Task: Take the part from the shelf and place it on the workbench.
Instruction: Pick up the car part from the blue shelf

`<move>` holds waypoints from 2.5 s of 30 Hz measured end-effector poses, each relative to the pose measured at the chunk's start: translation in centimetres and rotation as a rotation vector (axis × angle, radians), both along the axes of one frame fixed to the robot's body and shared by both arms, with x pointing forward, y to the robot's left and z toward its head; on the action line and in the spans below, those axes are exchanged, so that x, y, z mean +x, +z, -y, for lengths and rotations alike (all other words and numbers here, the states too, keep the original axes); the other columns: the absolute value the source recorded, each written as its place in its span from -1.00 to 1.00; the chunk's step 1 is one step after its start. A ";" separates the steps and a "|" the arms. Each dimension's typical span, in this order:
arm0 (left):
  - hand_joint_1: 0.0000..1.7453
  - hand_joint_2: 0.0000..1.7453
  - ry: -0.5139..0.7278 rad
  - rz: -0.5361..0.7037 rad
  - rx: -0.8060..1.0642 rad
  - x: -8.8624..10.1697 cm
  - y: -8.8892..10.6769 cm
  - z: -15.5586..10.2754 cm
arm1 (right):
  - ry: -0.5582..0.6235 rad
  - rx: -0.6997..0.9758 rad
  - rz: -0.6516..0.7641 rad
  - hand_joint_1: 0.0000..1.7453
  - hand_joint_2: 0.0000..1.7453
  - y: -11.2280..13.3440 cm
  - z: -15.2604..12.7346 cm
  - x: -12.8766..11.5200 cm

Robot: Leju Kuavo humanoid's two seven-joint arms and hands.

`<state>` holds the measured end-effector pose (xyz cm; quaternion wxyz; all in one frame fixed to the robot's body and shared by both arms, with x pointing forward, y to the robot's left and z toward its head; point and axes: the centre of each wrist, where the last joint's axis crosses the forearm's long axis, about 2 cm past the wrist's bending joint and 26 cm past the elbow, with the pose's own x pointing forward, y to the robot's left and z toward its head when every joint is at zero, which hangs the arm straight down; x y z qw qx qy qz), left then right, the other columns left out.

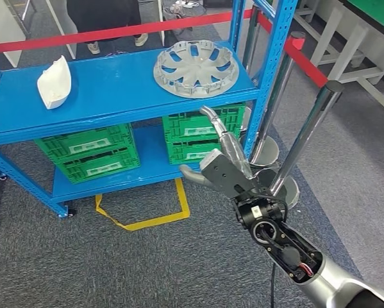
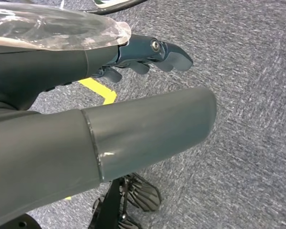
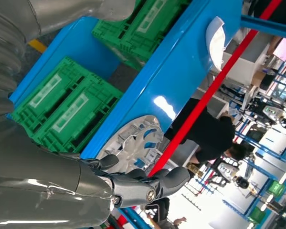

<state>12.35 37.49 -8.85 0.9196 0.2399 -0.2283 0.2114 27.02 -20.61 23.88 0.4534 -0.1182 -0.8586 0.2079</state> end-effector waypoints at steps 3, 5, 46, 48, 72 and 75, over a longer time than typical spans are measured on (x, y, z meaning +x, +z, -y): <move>-1.00 -1.00 -0.004 0.004 0.000 0.3 0.1 0.1 | -0.004 0.016 -0.007 -1.00 1.00 -0.2 0.2 -0.1; -1.00 -1.00 -0.009 0.006 0.000 0.4 0.1 0.1 | 0.001 0.034 -0.020 -1.00 1.00 -0.4 0.3 -0.2; -1.00 -1.00 -0.044 0.062 -0.063 1.8 0.6 -1.0 | 0.096 -0.002 -0.041 -1.00 1.00 3.4 0.4 3.7; -1.00 -1.00 -0.044 0.062 -0.062 1.8 0.6 -0.9 | 0.092 0.003 -0.043 -1.00 1.00 3.4 0.4 3.7; -1.00 -1.00 -0.033 0.064 -0.062 2.2 0.6 -0.1 | 0.074 0.006 -0.055 -1.00 1.00 3.5 0.7 3.8; -1.00 -1.00 -0.034 0.067 -0.064 2.4 0.7 0.0 | 0.070 0.007 -0.055 -1.00 1.00 3.4 0.8 3.8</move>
